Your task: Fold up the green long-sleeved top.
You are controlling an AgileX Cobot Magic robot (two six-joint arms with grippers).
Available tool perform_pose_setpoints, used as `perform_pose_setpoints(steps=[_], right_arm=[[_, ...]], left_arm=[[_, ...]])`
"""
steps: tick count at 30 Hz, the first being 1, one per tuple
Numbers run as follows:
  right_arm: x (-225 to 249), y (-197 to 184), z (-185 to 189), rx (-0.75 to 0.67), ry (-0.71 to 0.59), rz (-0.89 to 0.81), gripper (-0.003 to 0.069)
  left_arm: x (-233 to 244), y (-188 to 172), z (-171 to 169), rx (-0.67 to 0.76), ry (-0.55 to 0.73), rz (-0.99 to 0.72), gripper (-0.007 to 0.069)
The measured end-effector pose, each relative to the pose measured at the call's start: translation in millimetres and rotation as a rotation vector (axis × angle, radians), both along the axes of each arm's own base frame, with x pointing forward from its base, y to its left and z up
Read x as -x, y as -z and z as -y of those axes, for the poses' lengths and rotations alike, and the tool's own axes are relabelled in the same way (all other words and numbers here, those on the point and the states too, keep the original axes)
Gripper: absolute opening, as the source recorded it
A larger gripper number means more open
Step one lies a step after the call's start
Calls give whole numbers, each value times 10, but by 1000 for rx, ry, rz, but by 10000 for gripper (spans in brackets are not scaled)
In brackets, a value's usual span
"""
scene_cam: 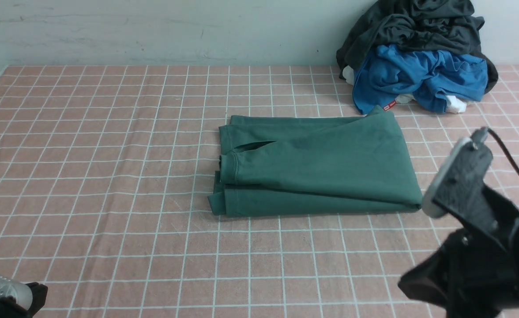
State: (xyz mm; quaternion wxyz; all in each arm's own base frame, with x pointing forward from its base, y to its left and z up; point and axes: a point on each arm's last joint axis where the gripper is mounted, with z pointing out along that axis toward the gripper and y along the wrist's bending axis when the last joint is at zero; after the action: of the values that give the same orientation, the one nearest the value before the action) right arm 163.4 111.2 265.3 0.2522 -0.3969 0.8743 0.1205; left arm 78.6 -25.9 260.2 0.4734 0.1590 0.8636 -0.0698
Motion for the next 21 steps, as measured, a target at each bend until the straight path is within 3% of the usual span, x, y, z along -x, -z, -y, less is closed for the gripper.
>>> perform_pose_setpoints(steps=[5,11,16,17,19,21], right_arm=[[166,52,191,170,16,-102,-13],[295,-55,337,184,128,-80,-13],[448,-169,504,108,179,163,-13],[534,-188,598,74,187,319,-13],[598,-177,665,31,216,423,-13],[692,-98,746,-86,292,550,-13]], left_arm=[[0,0,0,0,0,0,-4],[0,0,-1,0,-1,0,-4],[0,0,1,3,-1,-1,-4],[0,0,1,3,-1,-1,-4],[0,0,1,3,-1,-1,-4],[0,0,1,3,-1,-1,-4]])
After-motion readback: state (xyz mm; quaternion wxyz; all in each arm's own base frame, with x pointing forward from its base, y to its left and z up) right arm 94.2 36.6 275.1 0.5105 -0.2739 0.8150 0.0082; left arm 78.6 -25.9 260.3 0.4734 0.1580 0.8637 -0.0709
